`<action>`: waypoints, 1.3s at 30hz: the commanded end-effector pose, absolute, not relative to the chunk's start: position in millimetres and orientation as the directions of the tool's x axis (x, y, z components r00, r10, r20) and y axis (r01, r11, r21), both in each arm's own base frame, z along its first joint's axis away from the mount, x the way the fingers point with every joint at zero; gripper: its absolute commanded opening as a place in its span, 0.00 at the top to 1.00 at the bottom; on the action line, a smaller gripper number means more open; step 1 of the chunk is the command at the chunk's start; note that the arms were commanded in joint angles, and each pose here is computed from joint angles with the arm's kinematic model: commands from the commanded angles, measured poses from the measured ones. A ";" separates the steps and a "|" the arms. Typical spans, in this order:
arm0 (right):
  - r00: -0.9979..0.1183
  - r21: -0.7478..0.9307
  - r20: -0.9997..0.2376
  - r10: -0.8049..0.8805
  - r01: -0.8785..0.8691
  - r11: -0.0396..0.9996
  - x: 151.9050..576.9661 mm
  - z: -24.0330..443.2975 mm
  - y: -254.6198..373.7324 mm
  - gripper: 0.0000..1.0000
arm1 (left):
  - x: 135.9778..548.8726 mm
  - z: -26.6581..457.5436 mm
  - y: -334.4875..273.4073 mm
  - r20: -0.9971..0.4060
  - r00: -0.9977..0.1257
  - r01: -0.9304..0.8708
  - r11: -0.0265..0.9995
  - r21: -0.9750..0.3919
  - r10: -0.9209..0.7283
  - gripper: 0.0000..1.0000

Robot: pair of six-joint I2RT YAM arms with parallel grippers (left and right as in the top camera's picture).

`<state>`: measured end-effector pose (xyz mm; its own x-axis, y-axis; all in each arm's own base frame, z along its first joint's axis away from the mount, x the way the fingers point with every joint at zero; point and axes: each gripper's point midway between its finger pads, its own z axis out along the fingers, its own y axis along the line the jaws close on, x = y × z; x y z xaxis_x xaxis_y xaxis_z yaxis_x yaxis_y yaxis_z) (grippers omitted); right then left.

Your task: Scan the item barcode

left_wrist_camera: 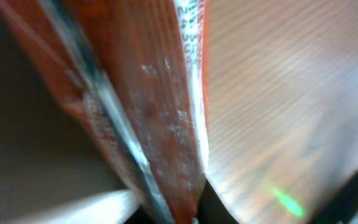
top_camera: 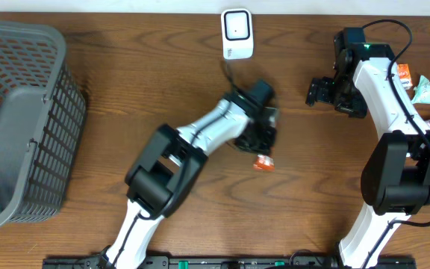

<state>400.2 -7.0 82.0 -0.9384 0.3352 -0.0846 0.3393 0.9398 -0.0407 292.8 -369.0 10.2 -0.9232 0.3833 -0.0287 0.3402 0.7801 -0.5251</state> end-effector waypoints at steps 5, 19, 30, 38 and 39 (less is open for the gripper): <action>-0.942 -0.052 -0.092 0.322 0.328 0.943 399.9 84.0 -8.2 0.01 | 329.3 46.8 -371.6 -0.055 -0.964 0.245 0.781 -0.574 0.261 0.07; -0.942 -0.052 -0.092 0.322 0.328 0.943 399.9 84.0 -8.2 0.01 | 390.5 121.4 -162.5 -0.138 -0.984 -0.091 0.983 -0.160 -0.113 0.00; -0.945 0.033 -0.058 0.323 0.322 0.946 398.8 83.4 7.6 0.01 | 372.2 104.4 -98.3 -0.055 -0.980 -0.192 0.981 0.019 -0.191 0.02; -0.965 0.464 0.140 0.224 0.263 0.846 380.3 103.5 98.1 0.01 | 369.7 104.0 -98.1 -0.045 -0.981 -0.191 0.981 0.023 -0.190 0.02; -0.974 0.482 0.137 0.182 0.226 0.846 377.2 105.1 108.0 0.01 | 369.7 104.0 -98.1 -0.045 -0.981 -0.191 0.981 0.023 -0.190 0.02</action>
<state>385.2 55.9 88.3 -0.9483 0.3050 0.0878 0.3174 0.9086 0.2716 372.1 -104.4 110.2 -0.9811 -0.1847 -0.0583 -0.1844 0.9828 -0.0099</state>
